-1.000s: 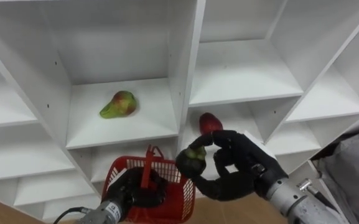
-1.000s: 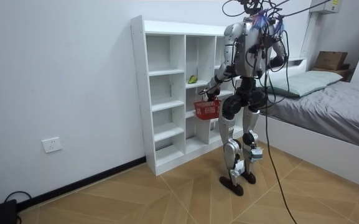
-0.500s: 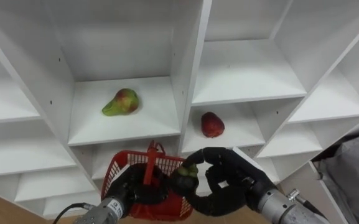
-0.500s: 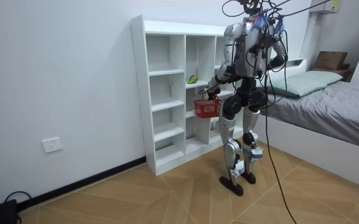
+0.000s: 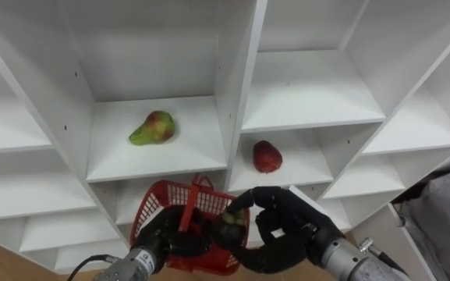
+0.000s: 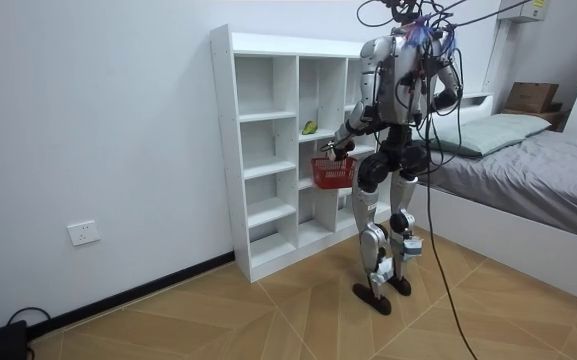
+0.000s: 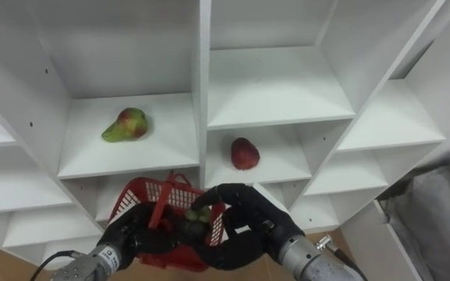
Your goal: Collect fruits from the closet
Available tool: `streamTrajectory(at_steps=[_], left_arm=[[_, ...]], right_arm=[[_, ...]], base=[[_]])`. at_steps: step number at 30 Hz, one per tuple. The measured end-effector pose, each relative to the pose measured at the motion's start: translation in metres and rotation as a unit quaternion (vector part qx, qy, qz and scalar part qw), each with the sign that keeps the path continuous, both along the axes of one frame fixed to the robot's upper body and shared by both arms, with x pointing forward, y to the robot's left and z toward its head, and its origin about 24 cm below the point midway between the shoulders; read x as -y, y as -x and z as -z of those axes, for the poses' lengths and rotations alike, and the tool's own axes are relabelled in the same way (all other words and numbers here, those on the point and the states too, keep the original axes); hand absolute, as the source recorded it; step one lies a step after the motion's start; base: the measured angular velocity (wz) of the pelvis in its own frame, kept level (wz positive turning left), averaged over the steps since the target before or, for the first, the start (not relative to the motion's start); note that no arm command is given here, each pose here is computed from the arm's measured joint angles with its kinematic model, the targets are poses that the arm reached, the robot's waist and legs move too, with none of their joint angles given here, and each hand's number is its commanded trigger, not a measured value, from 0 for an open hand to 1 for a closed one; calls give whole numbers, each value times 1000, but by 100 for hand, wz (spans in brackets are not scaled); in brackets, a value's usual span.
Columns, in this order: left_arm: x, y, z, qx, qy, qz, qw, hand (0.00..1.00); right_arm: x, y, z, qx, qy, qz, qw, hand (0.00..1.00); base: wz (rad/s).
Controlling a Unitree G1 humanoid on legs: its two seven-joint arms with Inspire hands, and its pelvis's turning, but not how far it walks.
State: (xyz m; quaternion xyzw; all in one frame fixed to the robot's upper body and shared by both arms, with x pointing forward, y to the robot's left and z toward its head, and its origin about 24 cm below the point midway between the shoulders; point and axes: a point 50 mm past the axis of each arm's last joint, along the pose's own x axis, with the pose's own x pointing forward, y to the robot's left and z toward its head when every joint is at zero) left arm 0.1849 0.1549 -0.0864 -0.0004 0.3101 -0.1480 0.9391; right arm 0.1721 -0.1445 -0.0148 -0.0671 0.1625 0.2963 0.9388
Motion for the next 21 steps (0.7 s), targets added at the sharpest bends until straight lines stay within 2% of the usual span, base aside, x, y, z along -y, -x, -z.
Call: streamTrajectory(at_steps=[13, 21], left_arm=[[-3, 3, 1, 2, -6, 2, 1000, 100], [-16, 14, 5, -7, -24, 1, 1000, 100]], right_arm=[[3, -2, -2, 5, 4, 5, 1000, 100], [24, -9, -5, 20, 22, 59, 998, 100]], base=[[0], [-1]])
